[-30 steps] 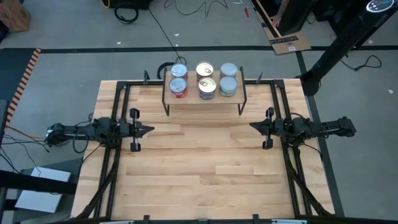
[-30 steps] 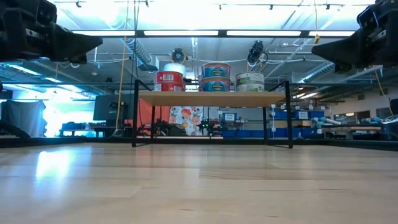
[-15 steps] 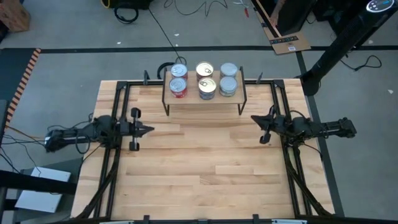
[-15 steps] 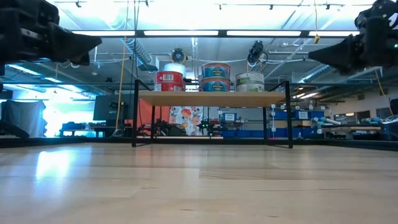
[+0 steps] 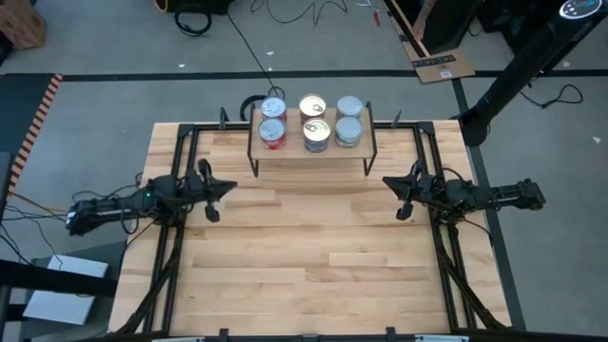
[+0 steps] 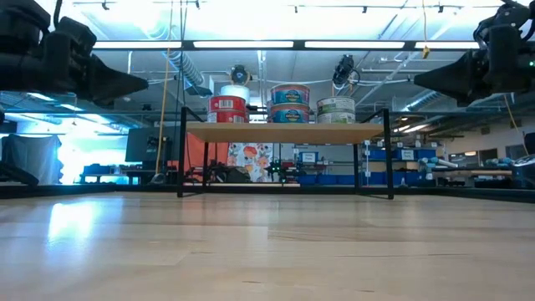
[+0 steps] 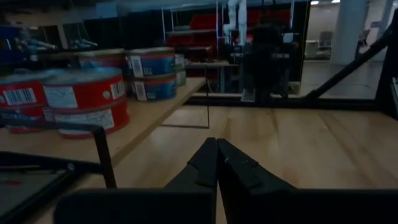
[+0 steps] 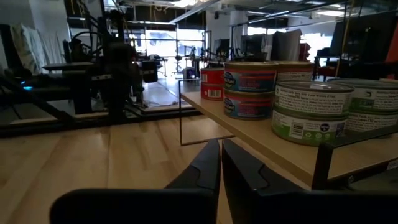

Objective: Stack canned seafood by type on shelf
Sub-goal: Return to Home Position

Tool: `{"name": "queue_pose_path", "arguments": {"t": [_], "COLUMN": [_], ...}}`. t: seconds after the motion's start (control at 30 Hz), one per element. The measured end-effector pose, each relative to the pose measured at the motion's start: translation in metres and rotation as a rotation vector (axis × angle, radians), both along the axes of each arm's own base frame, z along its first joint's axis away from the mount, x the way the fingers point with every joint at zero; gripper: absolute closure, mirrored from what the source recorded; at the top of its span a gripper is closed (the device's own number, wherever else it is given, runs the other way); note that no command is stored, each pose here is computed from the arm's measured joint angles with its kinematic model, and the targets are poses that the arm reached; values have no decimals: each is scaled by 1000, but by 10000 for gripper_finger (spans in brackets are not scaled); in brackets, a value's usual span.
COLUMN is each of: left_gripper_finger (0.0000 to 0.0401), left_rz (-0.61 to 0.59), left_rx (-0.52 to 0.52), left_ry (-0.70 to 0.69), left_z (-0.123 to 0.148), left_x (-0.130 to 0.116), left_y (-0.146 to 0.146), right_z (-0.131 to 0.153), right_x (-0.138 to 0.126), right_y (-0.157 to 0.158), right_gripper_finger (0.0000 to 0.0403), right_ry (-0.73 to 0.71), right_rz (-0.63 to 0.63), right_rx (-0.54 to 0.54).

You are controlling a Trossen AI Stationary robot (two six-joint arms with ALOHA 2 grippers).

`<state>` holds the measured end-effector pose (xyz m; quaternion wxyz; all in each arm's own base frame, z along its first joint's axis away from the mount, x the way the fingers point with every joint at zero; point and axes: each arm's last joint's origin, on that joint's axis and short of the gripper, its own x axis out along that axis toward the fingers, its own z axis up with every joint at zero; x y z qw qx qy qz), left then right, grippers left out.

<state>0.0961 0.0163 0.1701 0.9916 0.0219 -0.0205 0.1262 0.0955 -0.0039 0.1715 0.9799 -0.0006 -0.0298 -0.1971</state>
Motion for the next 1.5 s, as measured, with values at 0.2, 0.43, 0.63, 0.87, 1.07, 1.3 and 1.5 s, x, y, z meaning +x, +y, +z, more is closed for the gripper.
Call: {"name": "queue_pose_path", "arguments": {"t": [0.2,0.43,0.63,0.87,1.07,1.3,1.5], "left_gripper_finger": [387,387,387,387,387,387,387], "left_rz": [0,1,1,1,1,1,1], "left_rx": [9,9,9,9,9,9,9], "left_ry": [-38,-39,-39,-39,-39,-38,-38], "left_z": [4,4,4,4,4,4,4], "left_x": [0,0,0,0,0,0,0], "left_y": [0,0,0,0,0,0,0], "right_z": [0,0,0,0,0,0,0], "right_x": [0,0,0,0,0,0,0], "right_y": [0,0,0,0,0,0,0], "right_gripper_finger": [374,372,376,373,376,373,376], "right_ry": [-3,-3,-3,-3,-3,-3,-3], "right_rz": [0,0,0,0,0,0,0], "right_rx": [0,1,1,1,1,1,1]}}
